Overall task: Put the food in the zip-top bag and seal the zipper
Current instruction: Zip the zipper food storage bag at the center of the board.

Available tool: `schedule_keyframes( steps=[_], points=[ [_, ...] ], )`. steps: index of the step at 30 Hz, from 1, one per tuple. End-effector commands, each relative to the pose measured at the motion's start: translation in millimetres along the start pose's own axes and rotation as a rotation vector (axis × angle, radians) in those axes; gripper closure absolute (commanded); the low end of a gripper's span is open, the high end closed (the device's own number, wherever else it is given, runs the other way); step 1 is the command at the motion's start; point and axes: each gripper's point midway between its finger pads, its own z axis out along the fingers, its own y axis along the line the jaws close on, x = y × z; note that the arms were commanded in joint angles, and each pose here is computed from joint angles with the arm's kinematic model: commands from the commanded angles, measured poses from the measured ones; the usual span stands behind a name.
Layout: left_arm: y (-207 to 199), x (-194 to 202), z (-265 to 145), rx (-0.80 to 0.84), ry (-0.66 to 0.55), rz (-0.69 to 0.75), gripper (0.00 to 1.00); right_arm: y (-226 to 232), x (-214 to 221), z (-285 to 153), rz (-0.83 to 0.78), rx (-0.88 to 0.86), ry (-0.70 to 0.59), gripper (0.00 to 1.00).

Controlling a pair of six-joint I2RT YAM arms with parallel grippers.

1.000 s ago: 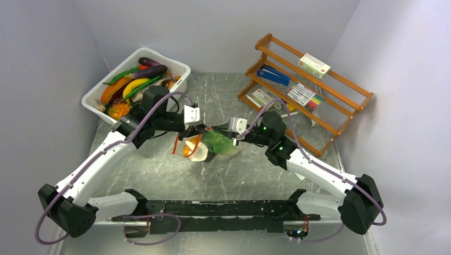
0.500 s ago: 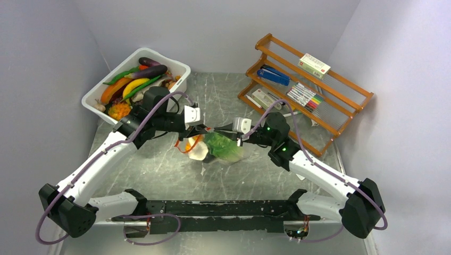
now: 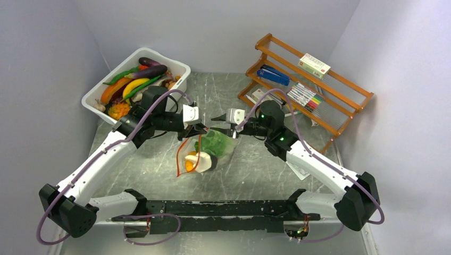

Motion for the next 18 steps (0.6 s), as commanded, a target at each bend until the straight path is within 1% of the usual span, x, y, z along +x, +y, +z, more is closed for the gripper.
schedule_keyframes(
  steps=[1,4,9,11,12,13,14,15,17,18],
  points=[
    [2.4,-10.7,-0.5,0.012,-0.037,0.045,0.93,10.5,7.9,6.3,0.007,-0.076,0.027,0.68],
    [3.2,-9.5,-0.1,0.011,-0.031,0.047,0.93,16.0,9.7,9.2,0.012,-0.119,0.033,0.68],
    [3.9,-6.8,1.1,0.014,-0.024,0.049,0.93,20.3,12.7,13.4,0.007,-0.144,0.031,0.65],
    [4.2,-7.2,1.6,0.014,-0.027,0.049,0.93,20.1,14.8,15.8,0.007,-0.149,0.041,0.65],
    [3.9,-7.2,1.8,0.016,-0.028,0.049,0.93,18.9,15.9,17.0,0.006,-0.145,0.045,0.67],
    [4.0,-6.3,2.3,0.018,-0.026,0.047,0.93,18.0,17.0,17.9,0.005,-0.141,0.047,0.7],
    [4.3,-6.2,2.0,0.016,-0.024,0.046,0.93,17.2,17.5,18.1,0.0,-0.135,0.046,0.79],
    [4.1,-5.4,2.2,0.016,-0.021,0.044,0.93,15.1,17.0,18.7,-0.004,-0.123,0.042,0.99],
    [3.9,-3.5,1.5,0.009,-0.016,0.039,0.93,10.7,16.3,19.2,-0.003,-0.093,0.034,1.0],
    [4.0,-1.3,1.1,0.002,-0.009,0.031,0.93,3.4,16.8,18.0,0.002,-0.048,0.045,1.0]
  ],
)
